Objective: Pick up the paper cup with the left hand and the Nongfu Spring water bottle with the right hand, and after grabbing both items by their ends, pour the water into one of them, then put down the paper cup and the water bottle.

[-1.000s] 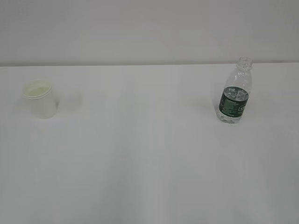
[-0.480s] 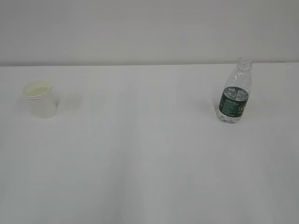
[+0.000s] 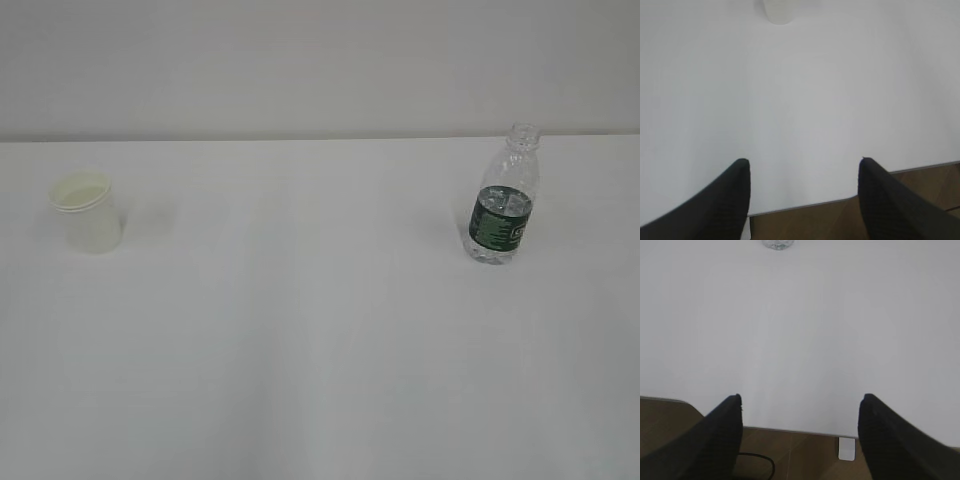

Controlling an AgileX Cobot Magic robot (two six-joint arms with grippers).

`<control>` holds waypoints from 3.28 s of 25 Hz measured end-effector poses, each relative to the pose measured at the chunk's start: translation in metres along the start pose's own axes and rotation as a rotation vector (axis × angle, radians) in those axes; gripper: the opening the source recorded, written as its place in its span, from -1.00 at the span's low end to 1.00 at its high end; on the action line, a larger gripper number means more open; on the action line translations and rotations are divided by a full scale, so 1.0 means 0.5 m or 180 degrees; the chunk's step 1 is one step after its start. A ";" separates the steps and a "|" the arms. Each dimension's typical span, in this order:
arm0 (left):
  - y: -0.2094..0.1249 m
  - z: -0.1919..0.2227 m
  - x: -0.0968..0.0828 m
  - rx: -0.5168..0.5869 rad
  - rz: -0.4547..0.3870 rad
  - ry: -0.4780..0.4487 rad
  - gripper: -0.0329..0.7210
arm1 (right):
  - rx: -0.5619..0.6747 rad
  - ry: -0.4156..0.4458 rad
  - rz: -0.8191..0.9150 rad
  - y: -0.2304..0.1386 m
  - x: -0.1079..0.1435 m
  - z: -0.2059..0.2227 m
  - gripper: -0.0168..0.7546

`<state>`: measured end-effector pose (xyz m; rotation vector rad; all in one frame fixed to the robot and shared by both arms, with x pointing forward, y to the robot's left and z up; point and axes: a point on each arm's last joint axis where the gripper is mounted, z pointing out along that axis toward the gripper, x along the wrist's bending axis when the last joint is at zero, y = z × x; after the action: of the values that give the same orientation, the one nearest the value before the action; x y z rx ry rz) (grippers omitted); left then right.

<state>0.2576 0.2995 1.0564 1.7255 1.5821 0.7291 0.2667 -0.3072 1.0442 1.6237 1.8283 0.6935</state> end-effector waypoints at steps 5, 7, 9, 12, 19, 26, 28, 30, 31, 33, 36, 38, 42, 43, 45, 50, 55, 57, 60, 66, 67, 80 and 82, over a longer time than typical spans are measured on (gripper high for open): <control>0.000 0.000 0.000 -0.0005 0.0000 0.0000 0.29 | 0.0005 -0.0001 0.0006 0.000 0.000 0.000 0.44; 0.000 0.000 0.000 -0.0005 -0.0002 -0.0005 0.25 | 0.0005 -0.0001 0.0006 0.000 0.000 0.000 0.44; 0.000 0.000 0.000 -0.0005 -0.0002 -0.0005 0.22 | 0.0005 -0.0001 0.0006 0.000 0.000 0.000 0.44; 0.000 0.000 0.000 -0.0005 -0.0002 -0.0005 0.18 | 0.0005 -0.0001 0.0006 0.000 0.000 0.000 0.44; 0.000 0.000 0.000 -0.0005 -0.0009 -0.0005 0.17 | 0.0005 -0.0001 0.0006 0.000 0.000 0.000 0.44; 0.000 0.000 0.000 -0.0007 -0.0009 -0.0005 0.17 | 0.0005 -0.0001 0.0006 0.000 0.000 0.000 0.44; 0.000 0.000 0.000 -0.0007 -0.0009 -0.0005 0.21 | 0.0005 -0.0001 0.0006 0.000 0.000 0.000 0.44; 0.001 0.000 0.000 -0.0012 -0.0009 -0.0005 0.27 | 0.0005 -0.0001 0.0006 0.000 0.000 0.000 0.44; 0.001 0.000 0.000 -0.0012 -0.0009 -0.0005 0.30 | 0.0005 -0.0001 0.0006 0.000 0.000 0.000 0.43; 0.001 0.000 0.000 -0.0012 -0.0009 -0.0005 0.34 | 0.0005 -0.0001 0.0006 0.000 0.000 0.000 0.43; 0.001 0.000 0.000 -0.0012 -0.0009 -0.0005 0.35 | 0.0005 -0.0001 0.0006 0.000 0.000 0.000 0.44; 0.001 0.000 0.000 -0.0012 -0.0009 -0.0005 0.36 | 0.0005 -0.0001 0.0006 0.000 0.000 0.000 0.43; -0.003 -0.006 0.000 -0.0082 -0.0010 -0.0010 0.36 | -0.0110 0.0003 0.0024 -0.007 -0.002 -0.009 0.44; -0.005 -0.009 0.000 -0.0125 -0.0010 -0.0012 0.36 | -0.0168 0.0005 0.0034 -0.010 -0.002 -0.013 0.44; -0.010 -0.016 0.000 -0.0207 -0.0011 -0.0017 0.36 | -0.0291 0.0010 0.0053 -0.017 -0.004 -0.022 0.43; -0.027 -0.039 0.002 -0.0495 -0.0013 -0.0034 0.36 | -0.0610 0.0019 0.0108 -0.039 -0.009 -0.045 0.43; -0.032 -0.045 0.002 -0.0570 -0.0014 -0.0039 0.36 | -0.0732 0.0023 0.0132 -0.050 -0.010 -0.053 0.43; -0.032 -0.045 0.002 -0.0570 -0.0015 -0.0040 0.36 | -0.0732 0.0023 0.0132 -0.050 -0.010 -0.053 0.43; -0.032 -0.045 0.002 -0.0570 -0.0015 -0.0040 0.36 | -0.0727 0.0022 0.0132 -0.051 -0.011 -0.053 0.43; -0.032 -0.045 0.002 -0.0570 -0.0015 -0.0040 0.36 | -0.0727 0.0022 0.0132 -0.051 -0.011 -0.053 0.43; -0.032 -0.045 0.002 -0.0570 -0.0015 -0.0040 0.37 | -0.0727 0.0022 0.0132 -0.051 -0.011 -0.053 0.43; -0.032 -0.045 0.002 -0.0570 -0.0015 -0.0040 0.37 | -0.0727 0.0023 0.0138 -0.051 -0.011 -0.053 0.43; -0.032 -0.045 0.002 -0.0570 -0.0015 -0.0040 0.37 | -0.0727 0.0023 0.0138 -0.051 -0.011 -0.053 0.43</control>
<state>0.2302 0.3035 1.0576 1.5930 1.4650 0.8299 0.2305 -0.3154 1.0449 1.5154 1.6558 0.8934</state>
